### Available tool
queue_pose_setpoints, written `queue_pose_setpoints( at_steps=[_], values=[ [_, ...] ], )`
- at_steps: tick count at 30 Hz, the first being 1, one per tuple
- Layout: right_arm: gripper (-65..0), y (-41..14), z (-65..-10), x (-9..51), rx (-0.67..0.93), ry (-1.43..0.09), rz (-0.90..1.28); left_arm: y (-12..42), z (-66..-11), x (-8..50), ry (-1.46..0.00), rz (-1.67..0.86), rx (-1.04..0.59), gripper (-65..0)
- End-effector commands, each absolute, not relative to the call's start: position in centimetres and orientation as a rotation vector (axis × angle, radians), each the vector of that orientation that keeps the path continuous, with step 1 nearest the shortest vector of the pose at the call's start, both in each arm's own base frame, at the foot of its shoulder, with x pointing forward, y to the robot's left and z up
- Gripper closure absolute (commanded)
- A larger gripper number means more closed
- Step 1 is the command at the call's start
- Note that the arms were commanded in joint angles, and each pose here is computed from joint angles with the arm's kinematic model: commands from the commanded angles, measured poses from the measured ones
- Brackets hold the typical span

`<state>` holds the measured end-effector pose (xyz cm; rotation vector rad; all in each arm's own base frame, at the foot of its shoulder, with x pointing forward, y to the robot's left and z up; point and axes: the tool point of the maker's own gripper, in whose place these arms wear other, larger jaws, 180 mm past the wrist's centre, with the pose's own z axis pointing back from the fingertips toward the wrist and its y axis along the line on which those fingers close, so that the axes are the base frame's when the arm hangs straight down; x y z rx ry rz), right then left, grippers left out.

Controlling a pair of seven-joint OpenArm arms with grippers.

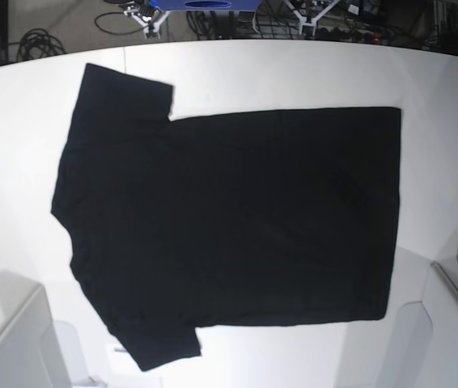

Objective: Fold the T-shirt properly

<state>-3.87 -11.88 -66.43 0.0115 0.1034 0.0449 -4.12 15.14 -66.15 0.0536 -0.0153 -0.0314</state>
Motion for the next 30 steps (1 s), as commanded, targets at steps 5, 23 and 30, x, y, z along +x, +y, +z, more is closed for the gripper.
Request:
queue_pose_setpoints(
  at_steps=[5, 23, 30],
  values=[
    [0.0, -11.7, -66.3, -5.1, 0.02, 0.122, 0.041, 15.0, -66.2, -3.8, -0.021, -0.031, 0.049, -14.0],
    [0.0, -11.9, -66.2, -6.3, 0.017, 0.139, 0.045, 15.4, -66.0, -6.0, 0.009, -0.036, 0.054, 0.0],
    [0.0, -13.6, -65.5, -8.5, -0.009, 0.095, 0.042, 18.6, -64.1, -8.6, -0.048, -0.081, 0.095, 0.0]
  ],
)
